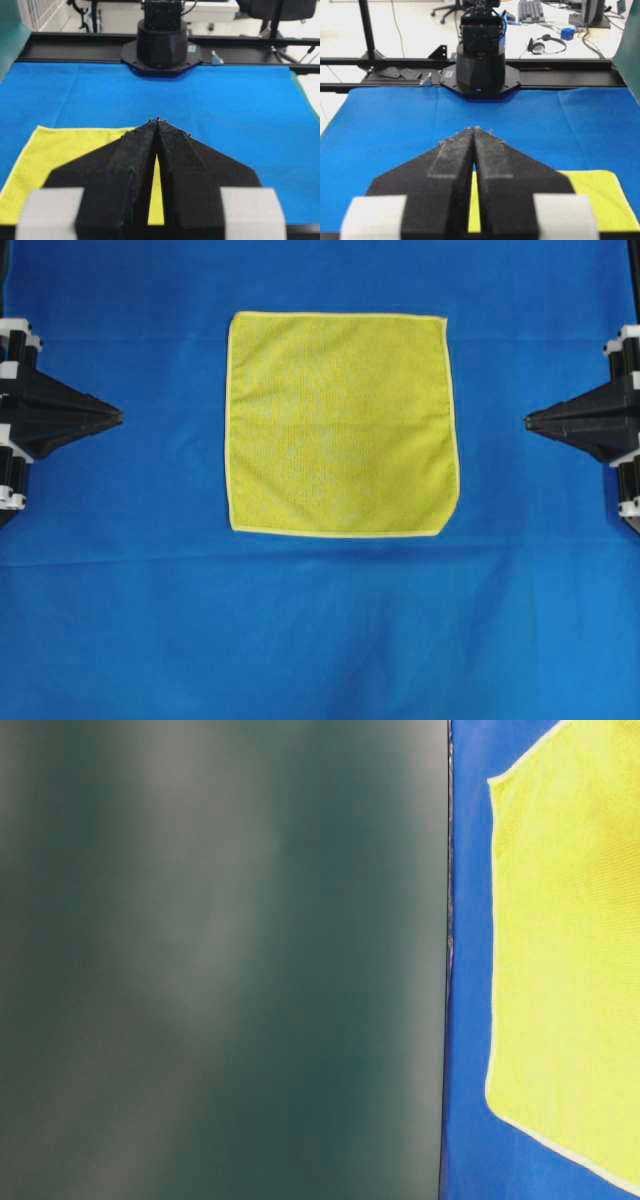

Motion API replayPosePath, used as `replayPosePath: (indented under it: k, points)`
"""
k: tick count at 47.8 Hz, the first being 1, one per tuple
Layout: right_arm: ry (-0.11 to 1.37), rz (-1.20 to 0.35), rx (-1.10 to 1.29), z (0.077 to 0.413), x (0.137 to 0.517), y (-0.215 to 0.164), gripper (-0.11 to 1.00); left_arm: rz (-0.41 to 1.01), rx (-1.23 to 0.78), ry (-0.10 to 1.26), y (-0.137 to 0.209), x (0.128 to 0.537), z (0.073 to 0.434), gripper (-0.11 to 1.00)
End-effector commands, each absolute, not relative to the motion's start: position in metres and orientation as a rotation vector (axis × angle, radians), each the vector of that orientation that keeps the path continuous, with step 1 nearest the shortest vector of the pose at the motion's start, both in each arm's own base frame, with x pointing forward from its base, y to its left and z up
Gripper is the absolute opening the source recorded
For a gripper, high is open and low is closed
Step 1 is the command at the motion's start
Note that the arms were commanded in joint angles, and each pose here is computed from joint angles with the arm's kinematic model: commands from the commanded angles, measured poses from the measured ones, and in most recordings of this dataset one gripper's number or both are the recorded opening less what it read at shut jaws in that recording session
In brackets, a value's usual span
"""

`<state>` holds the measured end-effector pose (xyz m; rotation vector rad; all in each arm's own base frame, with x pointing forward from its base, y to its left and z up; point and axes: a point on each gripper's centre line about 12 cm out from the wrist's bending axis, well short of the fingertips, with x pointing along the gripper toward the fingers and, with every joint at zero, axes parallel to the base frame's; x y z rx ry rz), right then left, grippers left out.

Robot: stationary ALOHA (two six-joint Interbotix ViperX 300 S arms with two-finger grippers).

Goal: Fold the yellow towel.
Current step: 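Move both grippers to the towel's far corners and grasp them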

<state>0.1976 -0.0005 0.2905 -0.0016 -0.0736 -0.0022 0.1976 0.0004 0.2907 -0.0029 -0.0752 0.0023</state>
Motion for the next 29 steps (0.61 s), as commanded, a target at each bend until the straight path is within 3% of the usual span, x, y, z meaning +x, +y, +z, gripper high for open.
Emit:
replayPosePath:
  k: [1, 10, 29]
  points:
    - [-0.106, -0.026, 0.002, 0.305, 0.201, -0.005, 0.0, 0.035, -0.029, -0.076, 0.007, 0.205, 0.297, 0.0]
    - [0.022, -0.161, 0.032, 0.3, 0.208, -0.034, 0.0, 0.096, -0.014, -0.016, 0.02, 0.22, 0.287, 0.0]
    - [0.314, -0.428, 0.09, 0.242, 0.227, -0.103, 0.01, 0.351, -0.051, 0.226, 0.091, 0.253, 0.233, 0.04]
